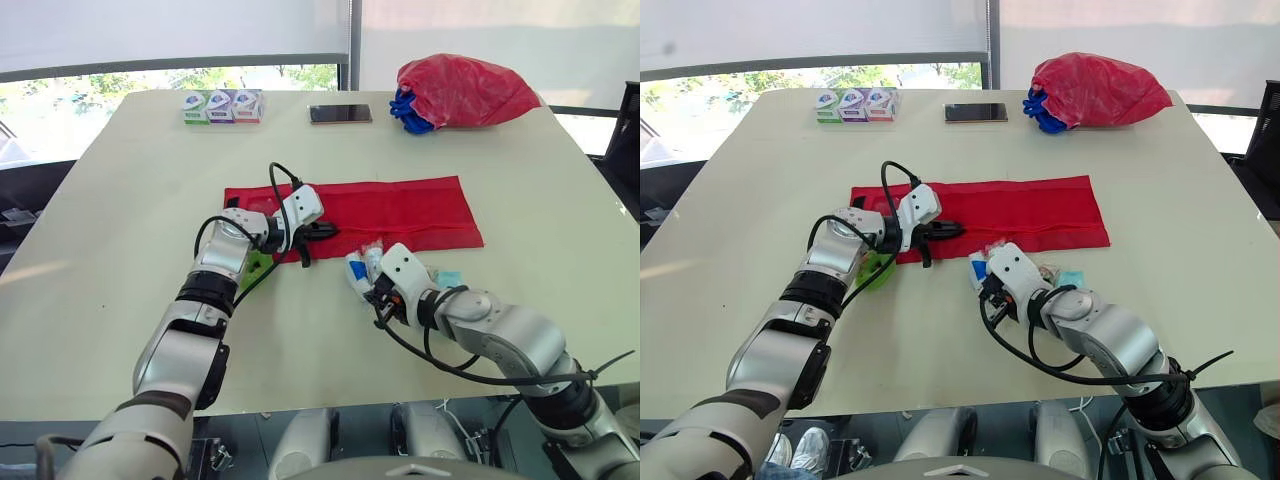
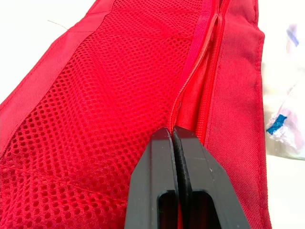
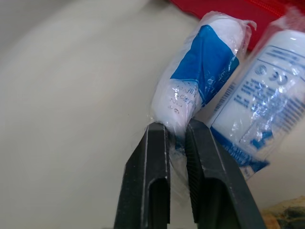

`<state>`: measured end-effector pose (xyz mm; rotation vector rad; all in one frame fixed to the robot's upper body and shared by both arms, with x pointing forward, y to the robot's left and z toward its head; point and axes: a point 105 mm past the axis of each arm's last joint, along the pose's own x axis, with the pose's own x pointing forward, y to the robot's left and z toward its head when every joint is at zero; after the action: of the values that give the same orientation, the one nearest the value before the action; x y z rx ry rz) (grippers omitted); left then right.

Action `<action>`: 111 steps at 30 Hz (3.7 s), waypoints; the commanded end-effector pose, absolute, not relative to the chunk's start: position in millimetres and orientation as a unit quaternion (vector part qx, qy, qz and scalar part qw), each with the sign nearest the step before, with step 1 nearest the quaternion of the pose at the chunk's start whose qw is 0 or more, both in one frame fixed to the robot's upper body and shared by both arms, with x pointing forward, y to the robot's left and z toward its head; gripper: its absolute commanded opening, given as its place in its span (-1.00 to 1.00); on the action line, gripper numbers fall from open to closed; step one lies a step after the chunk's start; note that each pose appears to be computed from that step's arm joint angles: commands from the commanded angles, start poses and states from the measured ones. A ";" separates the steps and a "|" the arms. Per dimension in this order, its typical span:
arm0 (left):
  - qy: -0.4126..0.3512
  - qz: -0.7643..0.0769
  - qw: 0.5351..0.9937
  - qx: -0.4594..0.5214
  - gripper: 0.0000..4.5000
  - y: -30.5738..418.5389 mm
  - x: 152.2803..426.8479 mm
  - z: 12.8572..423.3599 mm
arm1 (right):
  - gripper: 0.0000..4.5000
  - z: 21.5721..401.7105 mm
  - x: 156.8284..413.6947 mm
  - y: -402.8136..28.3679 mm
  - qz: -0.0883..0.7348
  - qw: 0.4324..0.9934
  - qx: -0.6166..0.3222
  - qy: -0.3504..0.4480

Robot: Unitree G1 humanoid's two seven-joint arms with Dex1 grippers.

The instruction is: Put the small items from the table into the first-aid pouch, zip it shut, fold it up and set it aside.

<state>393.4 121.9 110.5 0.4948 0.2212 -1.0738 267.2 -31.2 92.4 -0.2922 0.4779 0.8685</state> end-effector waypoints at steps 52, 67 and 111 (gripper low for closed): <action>0.014 -0.566 0.802 0.190 -1.00 69.2 364.6 134.4 | -0.98 113.0 354.5 -18.9 0.462 0.865 -0.090 0.175; 0.024 -0.585 0.787 0.192 -1.00 64.8 358.6 127.9 | -0.98 130.7 382.1 -11.1 0.442 0.891 -0.057 0.084; 0.041 -0.533 0.814 0.228 -1.00 110.9 396.1 127.9 | 0.78 211.1 265.9 -128.8 0.481 0.871 -0.082 -0.059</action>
<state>392.9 107.2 118.3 0.4724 0.1196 -1.1515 283.5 -121.7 182.9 -0.1590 -0.0270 0.9693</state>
